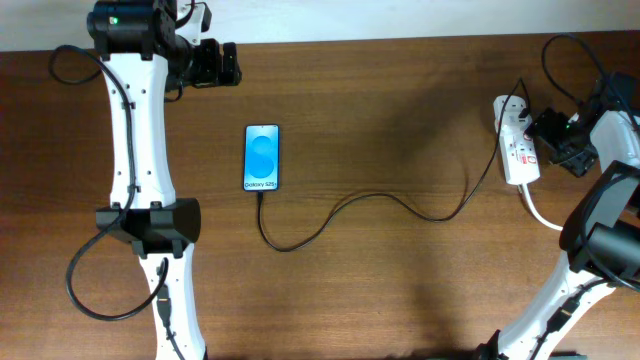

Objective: Plug charger to phone and switch on socket

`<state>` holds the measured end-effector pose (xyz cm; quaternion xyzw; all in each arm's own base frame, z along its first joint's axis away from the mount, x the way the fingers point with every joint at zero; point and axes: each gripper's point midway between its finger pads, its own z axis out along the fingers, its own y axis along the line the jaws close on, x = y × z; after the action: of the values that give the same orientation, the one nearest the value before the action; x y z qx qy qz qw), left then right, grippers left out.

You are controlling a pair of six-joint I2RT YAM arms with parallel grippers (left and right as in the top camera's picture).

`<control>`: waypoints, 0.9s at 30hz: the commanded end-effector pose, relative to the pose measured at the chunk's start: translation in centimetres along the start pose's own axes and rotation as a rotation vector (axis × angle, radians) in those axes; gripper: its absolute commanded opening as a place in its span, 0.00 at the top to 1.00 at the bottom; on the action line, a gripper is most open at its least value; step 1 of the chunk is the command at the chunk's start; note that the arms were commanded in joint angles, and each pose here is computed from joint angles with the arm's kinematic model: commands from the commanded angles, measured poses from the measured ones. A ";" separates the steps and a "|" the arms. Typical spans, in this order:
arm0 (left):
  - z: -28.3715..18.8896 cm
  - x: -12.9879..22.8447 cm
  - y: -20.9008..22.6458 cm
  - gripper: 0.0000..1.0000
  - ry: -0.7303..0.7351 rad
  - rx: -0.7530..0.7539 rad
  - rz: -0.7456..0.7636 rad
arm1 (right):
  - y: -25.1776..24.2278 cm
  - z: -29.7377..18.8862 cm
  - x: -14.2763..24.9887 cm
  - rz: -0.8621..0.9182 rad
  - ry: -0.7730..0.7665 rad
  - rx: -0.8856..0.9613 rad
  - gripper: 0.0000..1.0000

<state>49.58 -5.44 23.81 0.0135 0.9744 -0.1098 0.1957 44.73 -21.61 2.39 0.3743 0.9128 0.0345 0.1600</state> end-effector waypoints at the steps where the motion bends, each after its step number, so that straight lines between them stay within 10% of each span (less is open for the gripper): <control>1: -2.0 -0.4 -0.5 0.01 -0.045 0.012 0.005 | -0.3 1.2 1.1 0.007 0.040 -0.001 0.02; 27: -2.0 -0.4 -0.5 0.01 -0.045 0.012 0.005 | 2.1 2.9 5.5 -0.089 0.125 0.022 0.02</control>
<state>49.58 -5.44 23.81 0.0135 0.9744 -0.1098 0.1957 44.82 -21.59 2.01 0.3720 0.9132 0.0038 0.1664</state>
